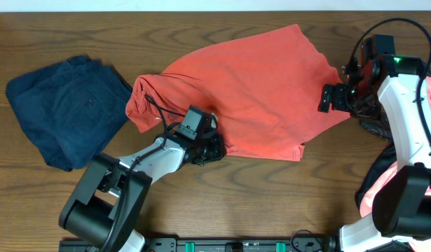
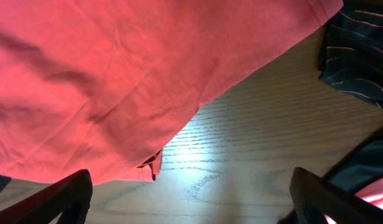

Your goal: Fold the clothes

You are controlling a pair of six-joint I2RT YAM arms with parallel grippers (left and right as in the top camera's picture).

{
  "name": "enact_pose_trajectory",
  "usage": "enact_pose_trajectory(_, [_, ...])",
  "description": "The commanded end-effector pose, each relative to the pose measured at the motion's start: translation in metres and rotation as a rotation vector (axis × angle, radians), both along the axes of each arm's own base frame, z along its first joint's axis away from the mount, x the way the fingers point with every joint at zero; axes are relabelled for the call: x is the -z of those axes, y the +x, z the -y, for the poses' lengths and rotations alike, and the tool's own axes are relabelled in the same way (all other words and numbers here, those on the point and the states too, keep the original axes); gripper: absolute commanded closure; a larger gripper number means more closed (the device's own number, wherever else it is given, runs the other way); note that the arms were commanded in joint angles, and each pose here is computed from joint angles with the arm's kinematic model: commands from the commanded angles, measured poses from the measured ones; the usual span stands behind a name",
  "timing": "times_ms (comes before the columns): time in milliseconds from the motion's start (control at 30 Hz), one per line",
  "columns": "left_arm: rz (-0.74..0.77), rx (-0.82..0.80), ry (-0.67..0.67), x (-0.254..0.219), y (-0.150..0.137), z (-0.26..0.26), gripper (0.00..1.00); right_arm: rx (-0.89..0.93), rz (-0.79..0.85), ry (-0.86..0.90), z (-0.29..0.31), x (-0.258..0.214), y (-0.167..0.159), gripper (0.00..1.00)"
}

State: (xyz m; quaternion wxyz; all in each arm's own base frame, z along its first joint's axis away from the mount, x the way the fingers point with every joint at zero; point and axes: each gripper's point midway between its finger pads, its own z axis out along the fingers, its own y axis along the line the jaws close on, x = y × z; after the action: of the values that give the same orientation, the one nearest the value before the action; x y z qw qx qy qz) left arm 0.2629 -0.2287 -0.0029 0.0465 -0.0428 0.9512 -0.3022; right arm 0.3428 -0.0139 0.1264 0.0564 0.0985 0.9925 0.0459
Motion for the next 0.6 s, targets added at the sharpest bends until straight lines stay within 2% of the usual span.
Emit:
enact_pose_trajectory(0, [-0.036, 0.001, 0.085, 0.016, -0.009, -0.026, 0.94, -0.022, 0.015, 0.001, -0.003, -0.005, -0.002, 0.01])
enact_pose_trajectory(233, [-0.062, -0.098, 0.142, -0.005, -0.005, -0.087, 0.94, -0.022, 0.015, 0.000, -0.003, -0.005, -0.002, 0.01])
enact_pose_trajectory(400, [-0.037, -0.343, 0.422, -0.026, -0.006, -0.186, 0.94, -0.022, 0.015, 0.001, -0.003, -0.005, -0.002, 0.01])
enact_pose_trajectory(567, [0.017, -0.465, 0.420, -0.053, -0.005, -0.215, 0.94, -0.022, 0.003, 0.002, -0.004, -0.004, -0.005, 0.01])
